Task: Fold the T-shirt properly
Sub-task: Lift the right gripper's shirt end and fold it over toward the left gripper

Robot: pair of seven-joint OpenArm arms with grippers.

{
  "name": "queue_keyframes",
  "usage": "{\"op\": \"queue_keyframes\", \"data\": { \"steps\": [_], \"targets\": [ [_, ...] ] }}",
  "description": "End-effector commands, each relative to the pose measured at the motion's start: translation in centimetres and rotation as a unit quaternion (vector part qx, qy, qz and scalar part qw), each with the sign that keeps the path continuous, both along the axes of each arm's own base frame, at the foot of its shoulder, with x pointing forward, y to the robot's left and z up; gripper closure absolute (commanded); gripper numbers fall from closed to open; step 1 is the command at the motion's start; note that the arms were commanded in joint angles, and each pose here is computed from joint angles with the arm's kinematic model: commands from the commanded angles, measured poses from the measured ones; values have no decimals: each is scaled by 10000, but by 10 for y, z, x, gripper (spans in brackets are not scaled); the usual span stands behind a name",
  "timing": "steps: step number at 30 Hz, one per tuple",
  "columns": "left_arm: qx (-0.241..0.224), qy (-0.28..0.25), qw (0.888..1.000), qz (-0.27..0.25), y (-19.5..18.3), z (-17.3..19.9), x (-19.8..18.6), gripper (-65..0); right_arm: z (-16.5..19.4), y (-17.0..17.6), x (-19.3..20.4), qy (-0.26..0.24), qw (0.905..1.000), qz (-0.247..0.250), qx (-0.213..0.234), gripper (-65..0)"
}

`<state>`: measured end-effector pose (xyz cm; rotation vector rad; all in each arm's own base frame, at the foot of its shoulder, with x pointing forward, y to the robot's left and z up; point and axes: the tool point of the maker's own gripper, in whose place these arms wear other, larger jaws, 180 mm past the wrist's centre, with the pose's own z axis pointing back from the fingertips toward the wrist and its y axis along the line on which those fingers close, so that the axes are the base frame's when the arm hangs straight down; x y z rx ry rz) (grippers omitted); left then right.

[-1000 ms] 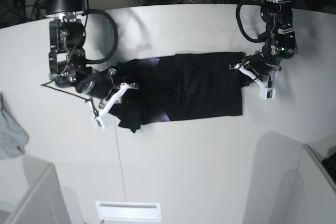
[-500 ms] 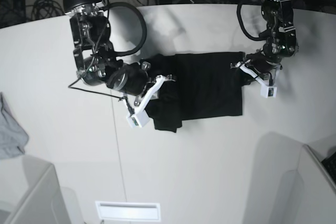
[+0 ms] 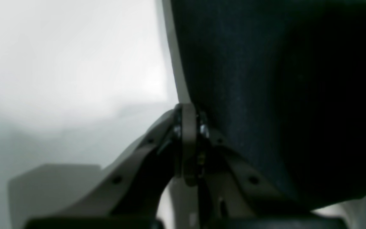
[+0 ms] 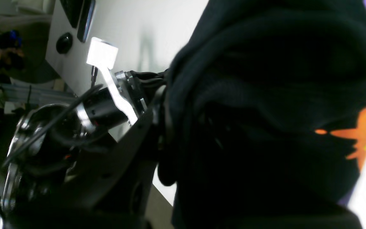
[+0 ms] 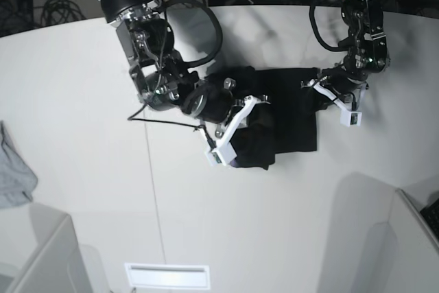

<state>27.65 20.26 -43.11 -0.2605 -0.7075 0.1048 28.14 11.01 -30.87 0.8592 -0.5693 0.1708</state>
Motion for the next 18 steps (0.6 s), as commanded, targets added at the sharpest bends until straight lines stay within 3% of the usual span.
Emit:
{"op": "queue_keyframes", "data": {
  "steps": [1, 8, 18],
  "targets": [
    [113, 110, 9999, -29, 4, -2, -5, 0, 9, 8, 3, -114, 9998, -6, 146, 0],
    [122, 139, 9998, -24, 5, -3, -7, 0, -3, 31, 6, -280, 9995, 100, 71, 0],
    [197, 201, 9996, -38, 11, -5, -12, 0, -5, 35, 21, -438, 9990, -1, 18, 0]
  ]
}}
